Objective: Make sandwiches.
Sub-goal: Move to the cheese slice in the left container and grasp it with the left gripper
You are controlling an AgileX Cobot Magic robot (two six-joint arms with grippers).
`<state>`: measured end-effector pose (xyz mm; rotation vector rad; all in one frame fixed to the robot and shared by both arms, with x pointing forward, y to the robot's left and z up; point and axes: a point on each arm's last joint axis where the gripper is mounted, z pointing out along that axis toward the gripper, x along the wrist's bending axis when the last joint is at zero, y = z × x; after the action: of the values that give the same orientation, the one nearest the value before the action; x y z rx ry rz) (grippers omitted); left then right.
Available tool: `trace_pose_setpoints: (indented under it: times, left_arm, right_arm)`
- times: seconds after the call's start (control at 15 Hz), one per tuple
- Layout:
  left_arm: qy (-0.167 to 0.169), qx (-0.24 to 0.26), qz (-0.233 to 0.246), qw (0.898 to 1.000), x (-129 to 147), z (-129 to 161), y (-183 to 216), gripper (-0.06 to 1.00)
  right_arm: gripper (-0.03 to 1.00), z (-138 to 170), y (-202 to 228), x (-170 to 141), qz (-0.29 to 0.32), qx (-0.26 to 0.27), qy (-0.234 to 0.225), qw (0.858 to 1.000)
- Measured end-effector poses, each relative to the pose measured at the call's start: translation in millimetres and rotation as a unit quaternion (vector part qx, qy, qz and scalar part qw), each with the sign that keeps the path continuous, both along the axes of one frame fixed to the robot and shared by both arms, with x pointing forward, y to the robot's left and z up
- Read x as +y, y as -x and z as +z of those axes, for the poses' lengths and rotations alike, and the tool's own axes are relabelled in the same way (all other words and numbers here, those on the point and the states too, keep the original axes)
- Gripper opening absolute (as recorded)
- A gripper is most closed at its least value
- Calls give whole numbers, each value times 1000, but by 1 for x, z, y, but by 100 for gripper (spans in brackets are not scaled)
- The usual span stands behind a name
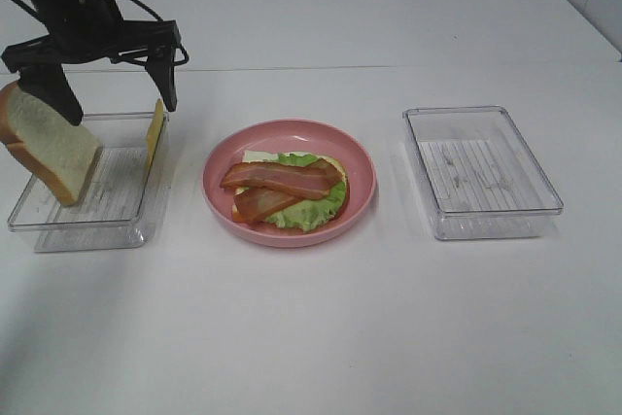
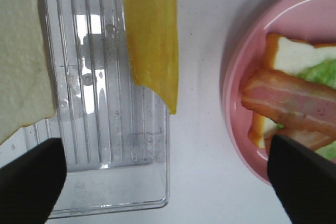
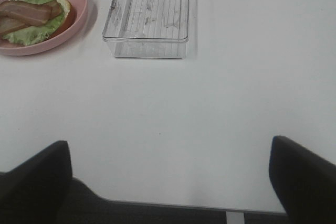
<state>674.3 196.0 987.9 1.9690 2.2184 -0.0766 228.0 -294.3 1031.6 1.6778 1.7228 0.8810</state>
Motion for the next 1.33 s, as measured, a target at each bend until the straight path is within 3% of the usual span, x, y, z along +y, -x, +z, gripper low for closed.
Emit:
trace_pose_setpoints:
  times: [0.27, 1.0, 1.33]
  left_arm:
    - [-41, 28, -7, 999, 5, -33, -6, 96]
    - [-37, -49, -13, 998, 3, -41, -23, 91]
    - [-37, -50, -13, 998, 3, -40, -23, 91]
  right_arm:
    - [98, 0, 0, 0, 0, 0, 0, 1000]
    - [98, 0, 0, 0, 0, 0, 0, 1000]
    - [98, 0, 0, 0, 0, 0, 0, 1000]
